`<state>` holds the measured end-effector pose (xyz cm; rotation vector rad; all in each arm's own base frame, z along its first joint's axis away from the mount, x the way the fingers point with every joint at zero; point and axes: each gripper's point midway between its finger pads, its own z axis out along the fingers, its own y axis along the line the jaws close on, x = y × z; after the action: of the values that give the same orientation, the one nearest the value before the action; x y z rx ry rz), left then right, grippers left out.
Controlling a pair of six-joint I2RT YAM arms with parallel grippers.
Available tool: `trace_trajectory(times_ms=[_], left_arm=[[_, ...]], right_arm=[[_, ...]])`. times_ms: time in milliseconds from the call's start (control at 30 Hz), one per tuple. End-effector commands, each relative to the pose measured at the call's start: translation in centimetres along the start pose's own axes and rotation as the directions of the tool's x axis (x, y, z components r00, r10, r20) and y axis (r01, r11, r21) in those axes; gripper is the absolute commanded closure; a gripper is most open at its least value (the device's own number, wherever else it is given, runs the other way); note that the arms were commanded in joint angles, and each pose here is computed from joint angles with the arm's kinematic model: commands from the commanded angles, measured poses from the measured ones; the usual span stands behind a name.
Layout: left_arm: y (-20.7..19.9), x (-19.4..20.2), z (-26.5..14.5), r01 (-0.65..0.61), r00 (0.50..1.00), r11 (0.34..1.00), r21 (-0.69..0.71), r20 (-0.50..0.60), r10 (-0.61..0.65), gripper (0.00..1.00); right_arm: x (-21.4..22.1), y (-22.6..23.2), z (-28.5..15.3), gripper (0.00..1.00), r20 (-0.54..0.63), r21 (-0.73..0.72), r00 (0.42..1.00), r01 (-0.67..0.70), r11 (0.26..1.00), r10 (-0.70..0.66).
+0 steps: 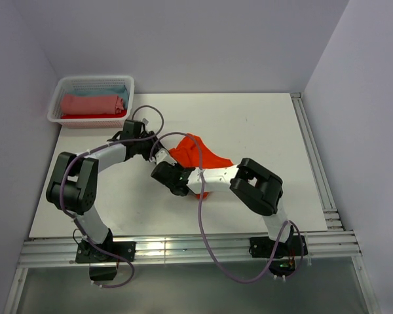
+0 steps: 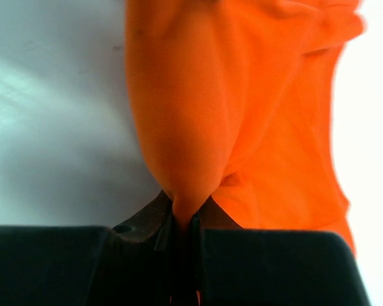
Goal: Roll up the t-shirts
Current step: Roll the tshirt
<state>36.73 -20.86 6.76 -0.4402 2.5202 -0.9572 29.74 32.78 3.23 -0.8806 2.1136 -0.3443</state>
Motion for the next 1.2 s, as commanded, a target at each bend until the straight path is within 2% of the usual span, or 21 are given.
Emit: trace_trajectory(times_ms=[0, 67, 200, 300, 333, 400, 433, 567, 633, 667, 733, 767, 900, 1000, 1033, 1167], left_arm=[[-2.3, -2.6, -2.4, -0.056, 0.995, 0.997, 0.052, 0.09, 0.052, 0.58], [-2.0, -3.0, -3.0, -0.062, 0.992, 0.997, 0.037, 0.108, 0.058, 0.5], [-1.9, -4.3, -5.1, -0.074, 0.982, 0.997, 0.006, 0.172, 0.072, 0.43], [-2.1, -4.7, -6.3, -0.082, 0.974, 0.997, -0.004, 0.211, 0.081, 0.39], [-1.9, -4.5, -6.5, -0.08, 0.973, 0.997, -0.007, 0.214, 0.079, 0.36], [-2.3, -4.6, -7.1, -0.089, 0.968, 0.996, 0.002, 0.235, 0.086, 0.36], [-1.9, -4.2, -7.0, -0.084, 0.969, 0.996, 0.003, 0.231, 0.081, 0.36], [-1.4, -3.1, -6.9, -0.087, 0.967, 0.995, 0.046, 0.245, 0.073, 0.35], [-1.3, -2.4, -6.6, -0.093, 0.966, 0.992, 0.09, 0.249, 0.068, 0.34], [-1.2, -2.0, -6.3, -0.093, 0.967, 0.991, 0.1, 0.245, 0.066, 0.33], [-0.9, -1.4, -5.8, -0.098, 0.968, 0.987, 0.13, 0.243, 0.064, 0.32], [-0.9, -1.4, -5.7, -0.1, 0.967, 0.986, 0.136, 0.246, 0.065, 0.3], [-1.1, -1.0, -4.6, -0.122, 0.964, 0.977, 0.173, 0.253, 0.076, 0.18], [-1.6, -0.7, -4.2, -0.139, 0.959, 0.967, 0.212, 0.274, 0.077, 0.16], [-1.5, -0.5, -4.0, -0.135, 0.959, 0.966, 0.222, 0.274, 0.071, 0.06], [-2.1, -0.1, -3.1, -0.152, 0.956, 0.953, 0.263, 0.284, 0.075, 0.03]], right_arm=[[-2.5, 1.0, -1.5, 1.0, 0.018, -0.169, 0.995, -0.096, 0.981, 0.1], [-2.6, 1.1, -1.8, 1.0, 0.005, -0.227, 0.991, -0.131, 0.965, 0.136], [-3.0, 1.4, -2.3, 1.0, -0.053, -0.412, 0.962, -0.265, 0.872, 0.267], [-3.1, 0.9, -2.4, 1.0, -0.139, -0.557, 0.924, -0.369, 0.743, 0.355], [-3.3, 0.4, -2.4, 1.0, -0.173, -0.613, 0.909, -0.401, 0.681, 0.379], [-3.3, -0.2, -2.2, 1.0, -0.219, -0.652, 0.886, -0.445, 0.615, 0.409], [-3.4, -0.6, -2.4, 1.0, -0.254, -0.698, 0.869, -0.469, 0.542, 0.424], [-2.6, -1.4, -1.9, 1.0, -0.378, -0.745, 0.792, -0.568, 0.35, 0.48], [-1.8, -1.4, -1.7, 1.0, -0.404, -0.758, 0.763, -0.588, 0.282, 0.504], [-1.8, -1.8, -2.0, 1.0, -0.437, -0.768, 0.737, -0.604, 0.213, 0.516], [-1.2, -1.5, -1.6, 1.0, -0.456, -0.774, 0.716, -0.613, 0.162, 0.529], [-1.1, -1.6, -1.9, 1.0, -0.488, -0.773, 0.695, -0.625, 0.107, 0.529], [-0.2, -1.2, -0.8, 1.0, -0.549, -0.77, 0.646, -0.638, -0.02, 0.531], [0.3, -1.4, -0.4, 1.0, -0.586, -0.754, 0.605, -0.651, -0.089, 0.538], [1.0, -1.2, -0.1, 1.0, -0.607, -0.739, 0.59, -0.665, -0.106, 0.532], [1.2, -1.2, 0.3, 1.0, -0.623, -0.73, 0.571, -0.67, -0.135, 0.534]])
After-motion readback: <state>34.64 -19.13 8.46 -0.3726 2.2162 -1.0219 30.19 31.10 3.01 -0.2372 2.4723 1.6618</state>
